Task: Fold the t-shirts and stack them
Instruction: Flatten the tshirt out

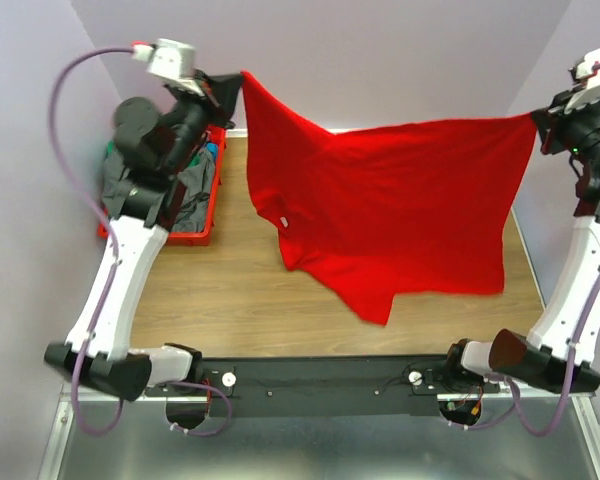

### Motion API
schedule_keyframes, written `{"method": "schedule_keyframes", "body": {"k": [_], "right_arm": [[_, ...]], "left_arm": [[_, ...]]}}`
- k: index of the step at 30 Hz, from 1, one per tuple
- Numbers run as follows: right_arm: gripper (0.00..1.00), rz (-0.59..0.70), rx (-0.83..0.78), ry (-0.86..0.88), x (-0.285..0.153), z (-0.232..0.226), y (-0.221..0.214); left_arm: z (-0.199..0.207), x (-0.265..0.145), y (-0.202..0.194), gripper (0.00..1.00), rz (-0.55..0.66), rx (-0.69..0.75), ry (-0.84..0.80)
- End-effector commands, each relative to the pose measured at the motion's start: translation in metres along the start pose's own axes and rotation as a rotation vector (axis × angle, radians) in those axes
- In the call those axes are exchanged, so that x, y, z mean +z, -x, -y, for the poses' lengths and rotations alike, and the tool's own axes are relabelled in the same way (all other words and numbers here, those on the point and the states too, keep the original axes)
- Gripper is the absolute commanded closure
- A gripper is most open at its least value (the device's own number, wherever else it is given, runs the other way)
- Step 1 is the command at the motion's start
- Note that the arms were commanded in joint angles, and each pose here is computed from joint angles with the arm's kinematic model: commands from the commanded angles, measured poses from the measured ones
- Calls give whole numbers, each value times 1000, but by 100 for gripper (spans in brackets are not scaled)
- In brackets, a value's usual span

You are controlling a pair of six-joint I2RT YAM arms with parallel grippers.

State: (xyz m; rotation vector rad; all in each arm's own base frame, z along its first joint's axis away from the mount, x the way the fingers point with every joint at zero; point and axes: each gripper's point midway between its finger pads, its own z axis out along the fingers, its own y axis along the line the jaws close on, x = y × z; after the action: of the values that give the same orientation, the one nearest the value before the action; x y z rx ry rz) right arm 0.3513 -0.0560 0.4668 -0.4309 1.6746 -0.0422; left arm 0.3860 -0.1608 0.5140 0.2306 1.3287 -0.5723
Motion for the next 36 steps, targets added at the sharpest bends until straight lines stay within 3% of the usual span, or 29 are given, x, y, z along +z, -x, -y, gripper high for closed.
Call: {"method": "schedule_keyframes", "body": {"k": [1, 10, 17, 20, 24, 27, 31, 36], "right_arm": [[99, 135, -90, -32, -46, -12, 67], [100, 377, -209, -261, -132, -12, 167], [100, 554, -260, -398, -194, -24, 216], [100, 575, -256, -411, -200, -25, 221], [99, 532, -214, -400, -178, -13, 208], [100, 459, -157, -359, -146, -2, 181], [100, 340, -75, -281, -93, 8, 128], [100, 207, 40, -156, -30, 9, 51]], "left_arm": [[39, -54, 121, 100, 310, 14, -67], [96, -160, 247, 100, 663, 28, -185], [119, -221, 297, 100, 813, 53, -218], [120, -233, 305, 100, 846, 59, -204], [108, -220, 296, 100, 826, 57, -155], [89, -187, 270, 100, 759, 50, -101], [56, -136, 217, 100, 641, 44, -18], [2, -60, 113, 100, 429, 25, 106]]}}
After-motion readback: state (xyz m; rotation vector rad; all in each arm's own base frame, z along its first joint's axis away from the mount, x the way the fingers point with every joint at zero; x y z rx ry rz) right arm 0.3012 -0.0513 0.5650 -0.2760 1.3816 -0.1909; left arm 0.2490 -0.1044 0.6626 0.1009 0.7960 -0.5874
